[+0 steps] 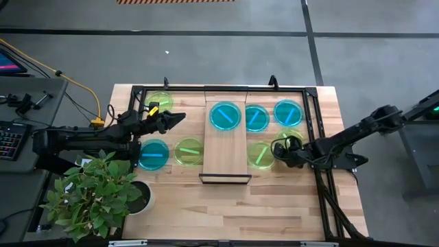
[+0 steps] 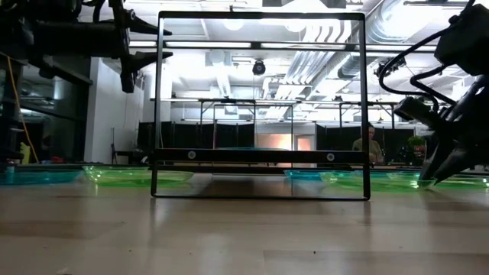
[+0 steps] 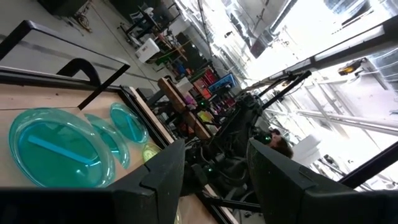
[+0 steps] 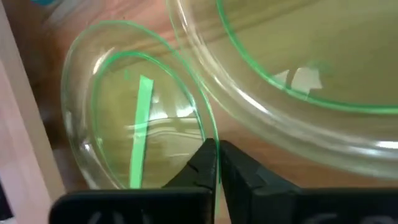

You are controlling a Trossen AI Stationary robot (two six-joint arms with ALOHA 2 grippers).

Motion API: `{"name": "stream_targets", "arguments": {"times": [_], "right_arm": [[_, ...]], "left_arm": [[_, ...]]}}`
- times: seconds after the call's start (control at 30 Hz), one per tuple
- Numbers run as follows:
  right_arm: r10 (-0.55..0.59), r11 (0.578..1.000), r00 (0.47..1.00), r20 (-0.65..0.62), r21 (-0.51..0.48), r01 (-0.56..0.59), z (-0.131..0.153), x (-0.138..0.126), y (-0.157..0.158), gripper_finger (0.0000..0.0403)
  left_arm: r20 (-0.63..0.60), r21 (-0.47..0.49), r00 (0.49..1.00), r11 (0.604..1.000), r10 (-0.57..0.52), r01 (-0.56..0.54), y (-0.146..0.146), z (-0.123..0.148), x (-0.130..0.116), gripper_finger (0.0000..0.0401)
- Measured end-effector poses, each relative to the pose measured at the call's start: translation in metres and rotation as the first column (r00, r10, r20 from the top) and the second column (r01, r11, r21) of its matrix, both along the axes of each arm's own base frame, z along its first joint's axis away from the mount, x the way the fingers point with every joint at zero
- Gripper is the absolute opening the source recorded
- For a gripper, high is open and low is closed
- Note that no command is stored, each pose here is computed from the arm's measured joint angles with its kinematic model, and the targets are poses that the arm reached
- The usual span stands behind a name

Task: Place and stack plates onto a shelf
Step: Put the green plate on the shelf

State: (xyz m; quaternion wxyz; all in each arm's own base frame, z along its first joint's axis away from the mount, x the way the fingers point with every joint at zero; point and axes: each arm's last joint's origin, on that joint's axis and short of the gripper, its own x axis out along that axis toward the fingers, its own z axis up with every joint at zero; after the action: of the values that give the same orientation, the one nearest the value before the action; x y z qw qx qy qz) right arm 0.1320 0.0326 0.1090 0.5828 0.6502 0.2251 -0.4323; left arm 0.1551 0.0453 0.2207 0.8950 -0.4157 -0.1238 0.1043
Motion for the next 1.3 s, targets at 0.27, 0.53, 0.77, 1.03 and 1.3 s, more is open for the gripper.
{"name": "stream_targets", "arguments": {"times": [0.27,0.53,0.77,1.03,1.3], "right_arm": [[0.101,0.993,0.992,-0.075,-0.061,-0.106,0.039,-0.005,-0.001,0.0000],[0.263,0.963,0.964,-0.039,-0.053,-0.265,0.077,-0.012,-0.001,0.0000],[0.286,0.958,0.957,-0.041,0.034,-0.285,0.060,-0.008,0.003,0.0006],[0.215,0.976,0.968,-0.127,0.071,-0.207,0.036,-0.005,0.004,0.0104],[0.177,0.984,0.974,-0.139,0.033,-0.174,0.024,0.012,0.007,0.0183]], "left_arm": [[0.000,0.000,1.000,1.000,0.001,-0.001,0.000,0.000,0.000,0.0165],[0.000,0.000,1.000,1.000,0.001,-0.001,0.000,0.000,0.000,0.0165],[0.000,0.000,1.000,1.000,0.001,-0.001,0.000,0.000,0.000,0.0165],[0.000,0.000,1.000,1.000,0.001,-0.001,0.000,0.000,0.000,0.0165],[0.001,-0.004,0.999,0.999,0.032,-0.032,0.001,0.000,0.000,0.0165]]}}
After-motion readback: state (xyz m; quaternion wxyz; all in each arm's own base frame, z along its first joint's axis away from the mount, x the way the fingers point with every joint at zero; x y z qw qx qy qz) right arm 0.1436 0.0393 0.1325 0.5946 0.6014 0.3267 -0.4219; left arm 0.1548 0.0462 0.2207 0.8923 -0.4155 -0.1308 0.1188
